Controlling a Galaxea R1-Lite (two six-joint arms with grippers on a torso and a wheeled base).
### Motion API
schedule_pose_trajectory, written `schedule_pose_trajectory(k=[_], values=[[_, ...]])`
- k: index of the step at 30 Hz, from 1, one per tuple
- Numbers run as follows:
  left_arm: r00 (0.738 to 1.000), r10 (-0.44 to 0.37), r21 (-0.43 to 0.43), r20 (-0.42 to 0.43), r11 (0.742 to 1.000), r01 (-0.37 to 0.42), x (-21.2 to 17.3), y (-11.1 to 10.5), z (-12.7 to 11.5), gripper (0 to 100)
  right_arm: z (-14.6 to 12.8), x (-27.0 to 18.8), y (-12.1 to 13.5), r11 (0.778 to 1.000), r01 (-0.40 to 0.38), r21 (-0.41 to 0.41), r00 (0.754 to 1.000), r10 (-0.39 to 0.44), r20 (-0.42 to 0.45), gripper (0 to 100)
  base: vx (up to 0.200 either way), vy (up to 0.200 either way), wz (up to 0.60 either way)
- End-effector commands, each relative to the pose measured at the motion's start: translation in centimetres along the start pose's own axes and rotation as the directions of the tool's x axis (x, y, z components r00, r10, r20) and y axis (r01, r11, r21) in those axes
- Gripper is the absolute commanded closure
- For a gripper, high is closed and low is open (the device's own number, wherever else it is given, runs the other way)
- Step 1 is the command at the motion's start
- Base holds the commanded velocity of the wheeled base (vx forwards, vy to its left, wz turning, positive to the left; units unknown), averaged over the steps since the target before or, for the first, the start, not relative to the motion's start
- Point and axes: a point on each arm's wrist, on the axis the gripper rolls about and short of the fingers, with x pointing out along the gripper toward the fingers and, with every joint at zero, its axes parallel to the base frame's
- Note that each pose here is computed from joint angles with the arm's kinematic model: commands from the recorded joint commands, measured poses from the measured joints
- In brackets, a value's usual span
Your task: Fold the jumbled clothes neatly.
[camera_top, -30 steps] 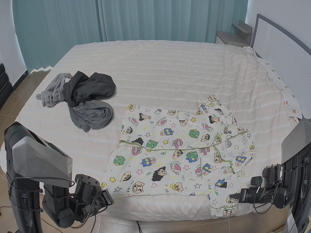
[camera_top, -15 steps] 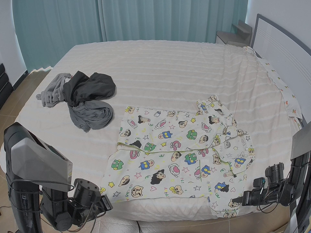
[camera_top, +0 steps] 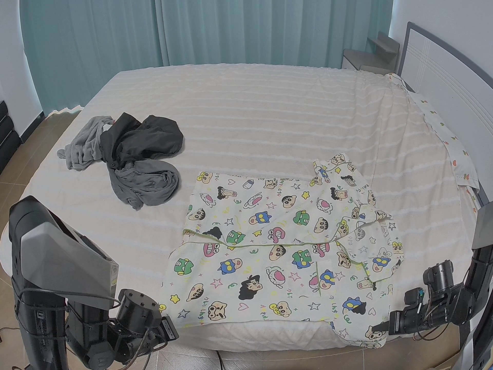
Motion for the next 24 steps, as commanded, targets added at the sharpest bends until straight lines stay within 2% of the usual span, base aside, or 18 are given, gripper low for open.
schedule_pose_trajectory(k=[1, 5, 18, 24], values=[[1.000, 0.014, 0.010, -0.018, 1.000, -0.014, -0.2, 0.3, -0.4, 100, -0.5, -1.1, 0.4, 1.000, -0.002, -0.008, 1.000, 0.002, -0.005, 100, 0.000, 0.000, 0.00], [0.999, 0.021, 0.026, -0.036, 0.999, -0.020, -0.4, 0.4, -0.9, 100, -0.9, -1.7, 0.6, 1.000, -0.021, -0.015, 0.999, 0.021, -0.026, 100, 0.000, 0.000, 0.00], [0.998, 0.036, 0.020, -0.052, 0.999, -0.035, -0.5, 0.6, -1.3, 100, -1.9, -2.5, 0.7, 1.000, -0.007, -0.013, 0.995, 0.005, -0.098, 100, 0.000, 0.000, 0.00], [0.998, 0.033, 0.020, -0.055, 0.999, -0.032, -0.5, 0.6, -1.3, 100, -2.0, -2.9, 0.8, 1.000, -0.005, -0.028, 0.996, 0.003, -0.092, 100, 0.000, 0.000, 0.00]])
